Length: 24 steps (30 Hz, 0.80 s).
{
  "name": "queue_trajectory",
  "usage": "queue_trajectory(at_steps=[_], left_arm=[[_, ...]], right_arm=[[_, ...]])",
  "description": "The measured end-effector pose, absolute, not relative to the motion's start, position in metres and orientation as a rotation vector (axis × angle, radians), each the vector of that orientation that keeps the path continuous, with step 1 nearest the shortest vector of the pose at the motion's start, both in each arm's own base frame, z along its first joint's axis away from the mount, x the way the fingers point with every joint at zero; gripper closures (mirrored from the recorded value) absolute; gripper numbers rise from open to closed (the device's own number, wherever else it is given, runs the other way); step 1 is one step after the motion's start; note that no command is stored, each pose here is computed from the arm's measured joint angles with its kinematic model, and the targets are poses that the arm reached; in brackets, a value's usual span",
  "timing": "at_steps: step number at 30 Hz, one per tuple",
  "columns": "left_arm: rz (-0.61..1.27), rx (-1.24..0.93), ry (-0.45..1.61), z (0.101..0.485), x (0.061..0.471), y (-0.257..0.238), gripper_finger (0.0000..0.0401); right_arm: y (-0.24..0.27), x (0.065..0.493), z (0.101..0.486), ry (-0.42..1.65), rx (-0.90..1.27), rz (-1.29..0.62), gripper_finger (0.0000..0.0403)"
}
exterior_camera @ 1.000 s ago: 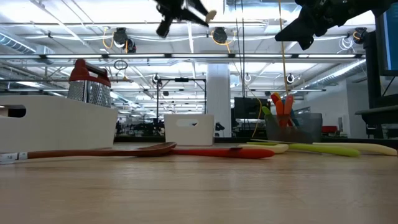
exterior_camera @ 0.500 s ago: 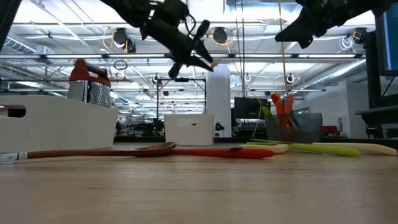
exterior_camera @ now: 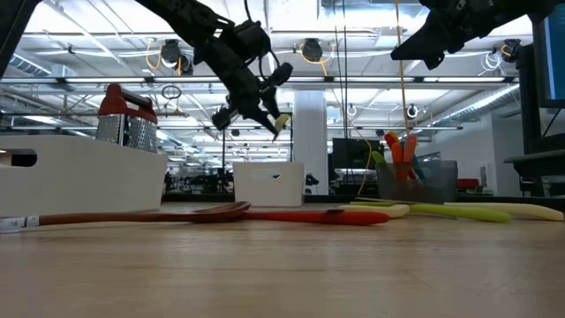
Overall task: Pick & Place Kitchen Items
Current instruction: Put the yellow table knife into the top white bin
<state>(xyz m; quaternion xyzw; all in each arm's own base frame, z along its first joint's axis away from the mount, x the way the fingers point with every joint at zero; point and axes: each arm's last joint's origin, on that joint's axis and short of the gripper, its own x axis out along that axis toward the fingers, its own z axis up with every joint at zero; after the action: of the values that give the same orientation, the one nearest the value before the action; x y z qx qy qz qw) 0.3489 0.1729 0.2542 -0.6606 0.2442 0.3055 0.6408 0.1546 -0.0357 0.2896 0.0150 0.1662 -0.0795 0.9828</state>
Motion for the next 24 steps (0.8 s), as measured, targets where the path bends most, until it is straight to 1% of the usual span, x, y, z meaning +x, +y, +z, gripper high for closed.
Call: queue_trajectory(at_steps=[8, 16, 21, 24], left_arm=[[0.701, -1.658, 0.573, 0.253, 0.341, 0.183, 0.0367], [0.782, -1.763, 0.599, 0.249, 0.329, 0.192, 0.0367], [0.802, -1.806, 0.596, 0.240, 0.333, 0.195, 0.0367], [0.758, -1.835, 0.651, 0.226, 0.344, 0.192, 0.0367]], right_arm=[[-0.036, 0.155, 0.290, 0.334, 0.030, -0.157, 0.0400], [-0.036, 0.155, 0.290, 0.334, 0.037, -0.158, 0.0400], [-0.036, 0.155, 0.290, 0.334, 0.037, -0.158, 0.0400], [-0.036, 0.155, 0.290, 0.334, 0.035, -0.157, 0.0400]])
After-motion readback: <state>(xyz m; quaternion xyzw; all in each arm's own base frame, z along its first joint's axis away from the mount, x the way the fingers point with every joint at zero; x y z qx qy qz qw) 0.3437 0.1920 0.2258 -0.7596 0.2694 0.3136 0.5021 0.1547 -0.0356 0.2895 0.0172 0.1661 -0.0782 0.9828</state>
